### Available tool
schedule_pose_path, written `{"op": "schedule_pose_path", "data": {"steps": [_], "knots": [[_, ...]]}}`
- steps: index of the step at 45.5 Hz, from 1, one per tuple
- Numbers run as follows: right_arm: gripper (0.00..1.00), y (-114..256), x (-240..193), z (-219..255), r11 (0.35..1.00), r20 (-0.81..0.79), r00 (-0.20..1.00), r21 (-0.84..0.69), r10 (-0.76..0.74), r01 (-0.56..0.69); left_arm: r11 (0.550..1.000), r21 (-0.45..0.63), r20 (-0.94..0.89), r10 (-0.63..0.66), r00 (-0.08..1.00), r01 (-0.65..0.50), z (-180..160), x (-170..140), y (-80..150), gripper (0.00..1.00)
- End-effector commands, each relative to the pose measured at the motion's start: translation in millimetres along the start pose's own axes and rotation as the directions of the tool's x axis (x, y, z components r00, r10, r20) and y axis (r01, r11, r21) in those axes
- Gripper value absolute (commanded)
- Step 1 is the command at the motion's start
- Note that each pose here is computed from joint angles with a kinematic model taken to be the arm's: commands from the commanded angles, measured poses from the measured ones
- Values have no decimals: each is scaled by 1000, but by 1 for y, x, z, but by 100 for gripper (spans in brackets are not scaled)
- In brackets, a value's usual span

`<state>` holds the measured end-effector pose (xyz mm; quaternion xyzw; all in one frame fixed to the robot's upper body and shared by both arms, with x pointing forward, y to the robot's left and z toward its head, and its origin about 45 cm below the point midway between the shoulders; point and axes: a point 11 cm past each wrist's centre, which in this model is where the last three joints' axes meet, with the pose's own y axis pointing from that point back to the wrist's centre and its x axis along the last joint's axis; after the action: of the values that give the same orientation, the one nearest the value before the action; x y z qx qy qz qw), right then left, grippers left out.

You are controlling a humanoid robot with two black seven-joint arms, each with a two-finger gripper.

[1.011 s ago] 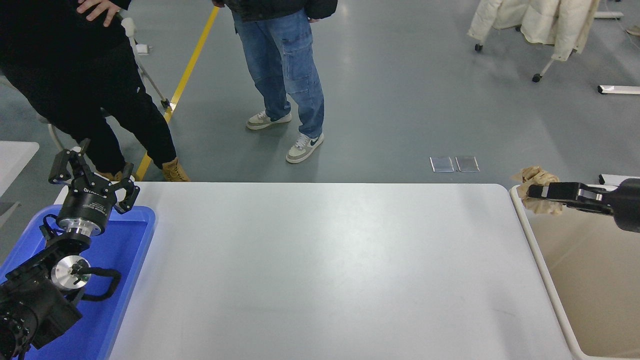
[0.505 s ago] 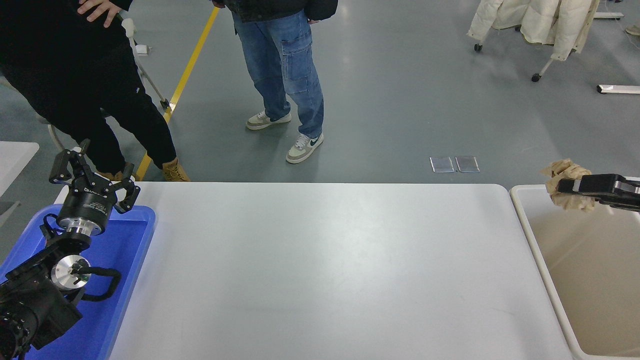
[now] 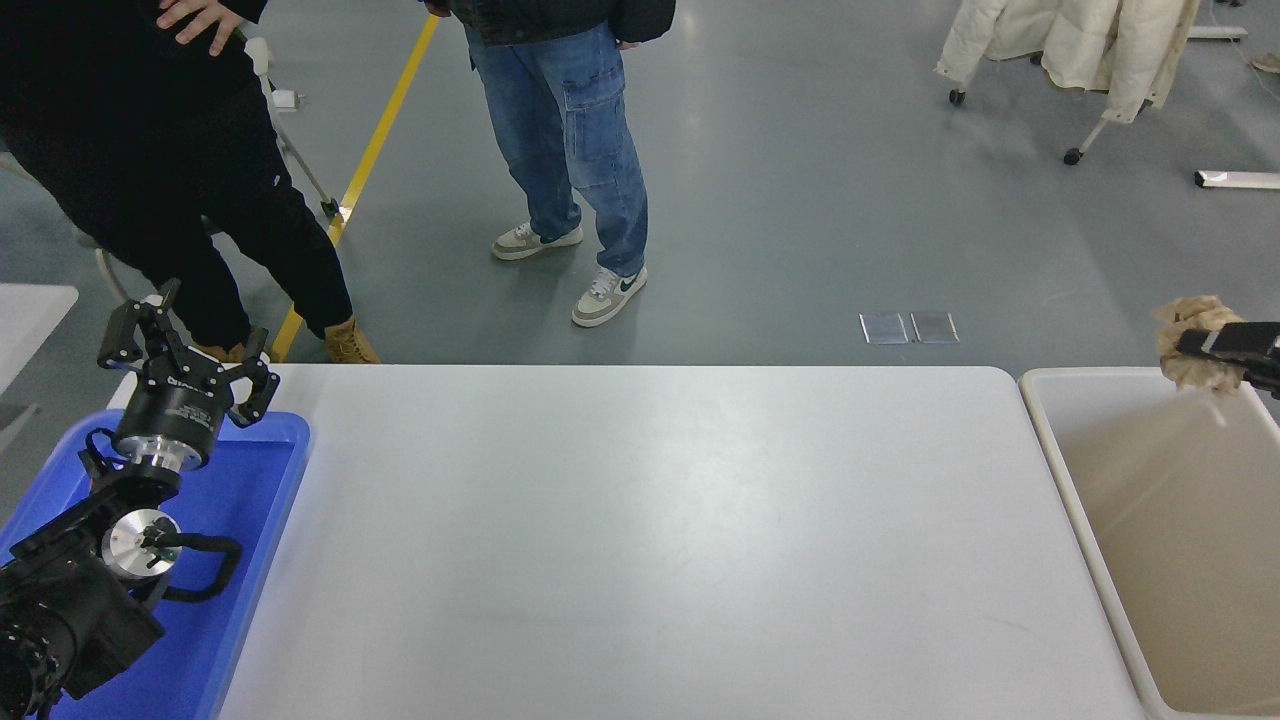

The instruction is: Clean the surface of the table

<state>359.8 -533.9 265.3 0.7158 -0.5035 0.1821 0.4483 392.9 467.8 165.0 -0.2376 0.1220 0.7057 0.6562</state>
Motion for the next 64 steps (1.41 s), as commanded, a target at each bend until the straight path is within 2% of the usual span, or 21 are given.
{"op": "schedule_pose_path", "data": {"steps": [1,7,9,10,15,31,46,64], "knots": [[0,-25,-34,52,979,117,979,-139,164,-148,1000,1,0,1,1000,-1,0,0,0,100],[0,-36,-53,74,943,178,942,-229,285,-242,1000,0,-1,2,1000,-2,0,0,0,100],[0,-38,-59,84,919,191,920,-274,341,-284,1000,1,0,1,1000,-1,0,0,0,100],[0,-39,-70,96,886,216,890,-338,402,-318,1000,-1,-1,1,1000,-1,0,0,0,100],[0,-45,-96,106,843,256,850,-425,460,-328,1000,0,-1,2,1000,-2,0,0,0,100],[0,-32,-119,131,752,348,741,-582,574,-309,1000,1,-1,0,1000,0,0,0,0,100],[0,-33,-173,138,749,342,793,-630,504,-204,1000,0,0,3,1000,-3,0,1,0,100],[0,-34,-177,137,739,367,778,-650,509,-177,1000,0,0,3,1000,-3,0,1,0,100]]}}
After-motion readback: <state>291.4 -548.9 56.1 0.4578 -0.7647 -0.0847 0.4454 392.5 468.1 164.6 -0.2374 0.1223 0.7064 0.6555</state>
